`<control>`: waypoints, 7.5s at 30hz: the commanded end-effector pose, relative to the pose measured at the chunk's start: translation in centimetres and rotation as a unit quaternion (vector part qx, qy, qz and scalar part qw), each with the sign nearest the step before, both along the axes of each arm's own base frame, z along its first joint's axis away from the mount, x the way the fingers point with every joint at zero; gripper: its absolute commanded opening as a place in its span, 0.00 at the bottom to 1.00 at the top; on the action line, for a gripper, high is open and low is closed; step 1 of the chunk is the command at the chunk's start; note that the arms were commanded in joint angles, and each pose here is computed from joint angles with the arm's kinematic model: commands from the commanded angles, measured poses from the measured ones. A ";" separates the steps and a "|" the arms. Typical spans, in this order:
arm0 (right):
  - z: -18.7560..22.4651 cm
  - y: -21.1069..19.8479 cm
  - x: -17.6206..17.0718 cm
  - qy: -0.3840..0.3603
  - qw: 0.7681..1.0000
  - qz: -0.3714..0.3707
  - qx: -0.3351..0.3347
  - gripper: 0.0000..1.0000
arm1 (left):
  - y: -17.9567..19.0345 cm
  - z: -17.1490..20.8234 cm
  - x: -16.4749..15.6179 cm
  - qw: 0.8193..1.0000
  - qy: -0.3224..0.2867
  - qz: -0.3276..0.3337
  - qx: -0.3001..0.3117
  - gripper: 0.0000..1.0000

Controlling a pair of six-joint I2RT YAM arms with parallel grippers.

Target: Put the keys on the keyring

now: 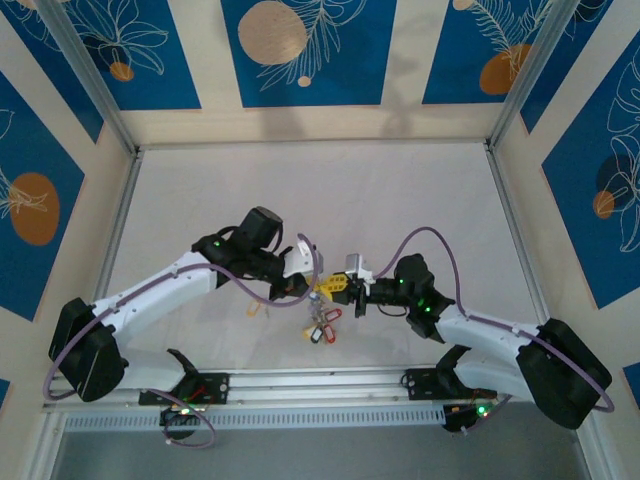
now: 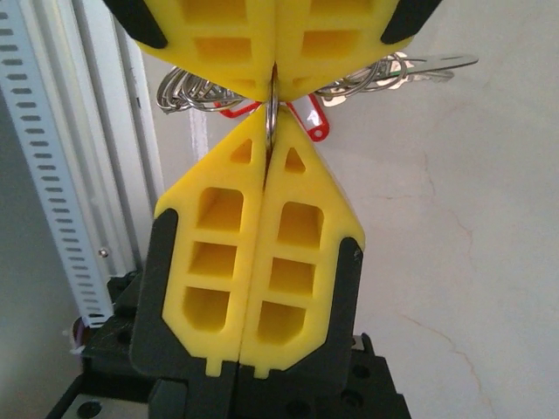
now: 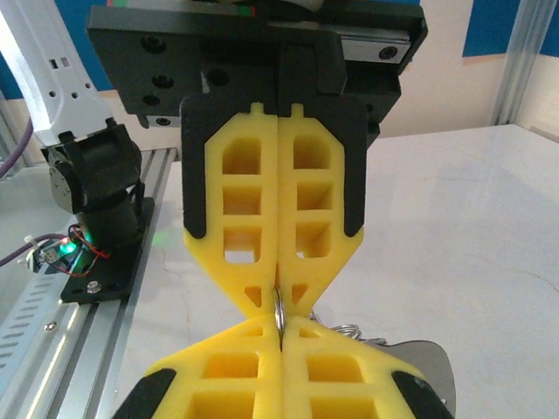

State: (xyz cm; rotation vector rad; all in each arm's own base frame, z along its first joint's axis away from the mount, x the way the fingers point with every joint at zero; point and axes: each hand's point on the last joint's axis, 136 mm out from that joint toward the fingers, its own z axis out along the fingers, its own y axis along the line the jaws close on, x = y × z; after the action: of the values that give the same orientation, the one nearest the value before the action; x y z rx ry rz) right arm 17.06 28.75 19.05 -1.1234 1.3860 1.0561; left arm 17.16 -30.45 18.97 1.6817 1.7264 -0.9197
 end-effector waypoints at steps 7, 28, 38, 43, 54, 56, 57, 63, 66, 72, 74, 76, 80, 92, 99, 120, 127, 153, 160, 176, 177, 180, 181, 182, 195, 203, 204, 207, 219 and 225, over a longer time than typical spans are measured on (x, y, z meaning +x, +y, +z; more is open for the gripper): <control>0.7 -0.9 0.2 -0.030 0.999 -0.016 -0.016 0.00 | 0.6 0.9 1.5 0.998 -0.027 0.042 0.030 0.00; -0.1 -0.9 0.3 0.009 0.999 0.001 -0.044 0.34 | -0.2 2.2 0.4 1.000 -0.026 -0.004 0.000 0.00; 0.1 0.3 0.3 0.026 0.998 0.036 -0.043 0.04 | -0.6 1.3 -0.5 1.000 -0.007 -0.023 0.008 0.00; 0.1 0.7 0.1 0.037 0.997 0.056 -0.042 0.00 | -0.5 1.1 -0.4 1.000 -0.013 -0.019 0.008 0.00; 0.6 -0.3 0.3 0.026 0.999 0.032 0.000 0.00 | -0.3 0.5 -0.8 1.000 0.000 -0.009 -0.010 0.23; 0.6 -0.4 0.3 0.024 0.999 0.030 0.000 0.00 | -0.4 0.5 -0.9 1.000 0.006 -0.012 -0.012 0.24; 0.5 -0.4 0.3 0.023 0.999 0.029 0.001 0.00 | -0.4 0.4 -0.9 1.000 0.008 -0.013 -0.011 0.24; 0.7 -0.5 0.1 0.016 0.999 0.032 0.005 0.00 | -0.8 0.5 -0.4 1.000 0.005 -0.004 -0.018 0.22; 0.8 -0.6 0.0 0.013 0.999 0.033 0.008 0.00 | -1.0 0.5 -0.1 1.000 0.007 0.003 -0.024 0.21; 0.7 -0.7 -0.1 0.014 0.999 0.030 0.008 0.00 | -0.8 0.0 0.6 1.000 -0.009 0.022 -0.016 0.00; 0.7 -0.7 0.0 0.015 1.000 0.025 0.007 0.00 | -0.6 0.3 0.6 0.999 -0.022 0.023 -0.019 0.00; 0.6 -0.9 0.3 0.016 1.000 0.013 0.004 0.05 | -0.3 0.6 0.6 0.999 -0.035 0.021 -0.018 0.00; 0.5 -1.4 0.9 0.000 1.000 -0.015 -0.015 0.30 | 1.1 1.2 1.0 0.996 -0.079 0.011 0.028 0.00; 1.0 -1.3 0.5 -0.023 0.999 -0.006 -0.045 0.35 | 3.9 3.4 3.6 0.975 -0.184 0.025 0.124 0.00; 0.4 1.3 -2.2 -0.032 0.994 0.074 -0.077 0.45 | 6.7 6.7 9.2 0.955 -0.197 0.176 0.134 0.00; -10.4 10.3 0.9 0.011 0.977 0.154 -0.147 0.58 | 17.4 7.0 16.2 0.883 -0.245 0.291 0.276 0.00; -13.8 13.4 3.0 0.007 0.977 0.125 -0.171 0.50 | 19.1 5.1 15.9 0.876 -0.220 0.322 0.283 0.00; -17.0 16.5 3.7 0.049 0.972 0.123 -0.193 0.21 | 17.3 5.6 15.3 0.892 -0.227 0.336 0.199 0.00; -16.9 16.8 4.3 0.036 0.973 0.121 -0.195 0.27 | 17.2 5.5 15.2 0.894 -0.225 0.335 0.195 0.00; -17.1 16.7 3.2 0.045 0.971 0.129 -0.198 0.06 | 17.0 5.5 14.9 0.899 -0.219 0.325 0.193 0.00; -16.5 16.5 3.1 0.044 0.972 0.128 -0.194 0.05 | 16.9 5.5 14.8 0.901 -0.217 0.322 0.193 0.00; -14.4 15.6 2.5 0.039 0.976 0.121 -0.175 0.03 | 16.6 5.8 14.3 0.906 -0.227 0.305 0.187 0.00; -13.6 15.1 2.4 0.037 0.979 0.117 -0.165 0.02 | 16.2 6.1 13.9 0.910 -0.231 0.294 0.177 0.00; -12.9 14.5 2.4 0.038 0.981 0.108 -0.156 0.02 | 15.7 6.3 13.5 0.916 -0.234 0.280 0.164 0.00; -6.5 4.2 2.7 -0.001 0.995 -0.046 -0.092 0.00 | 9.1 3.3 6.8 0.970 -0.198 0.071 0.121 0.00; -2.8 0.3 1.3 -0.073 0.990 -0.067 -0.104 0.00 | 4.1 1.9 2.5 0.985 -0.154 -0.031 0.069 0.00; -2.5 0.1 1.1 -0.082 0.990 -0.066 -0.099 0.00 | 3.6 1.7 2.0 0.986 -0.147 -0.043 0.063 0.00; -2.3 -0.6 0.2 -0.097 0.989 -0.055 -0.092 0.00 | 2.6 1.3 1.2 0.988 -0.137 -0.060 0.041 0.00; -3.5 -1.6 0.0 -0.097 0.985 -0.061 -0.131 0.00 | 1.9 -0.3 -0.1 0.985 -0.144 -0.086 0.042 0.00; -2.7 -1.4 -1.2 -0.105 0.988 -0.031 -0.111 0.00 | 1.4 -0.7 -0.1 0.987 -0.133 -0.084 0.039 0.00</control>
State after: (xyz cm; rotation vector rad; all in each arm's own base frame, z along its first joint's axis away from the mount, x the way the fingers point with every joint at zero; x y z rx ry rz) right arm 16.42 27.40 16.19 -1.2790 1.4165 0.7151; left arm 17.81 -28.26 18.34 1.9205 1.5073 -0.6018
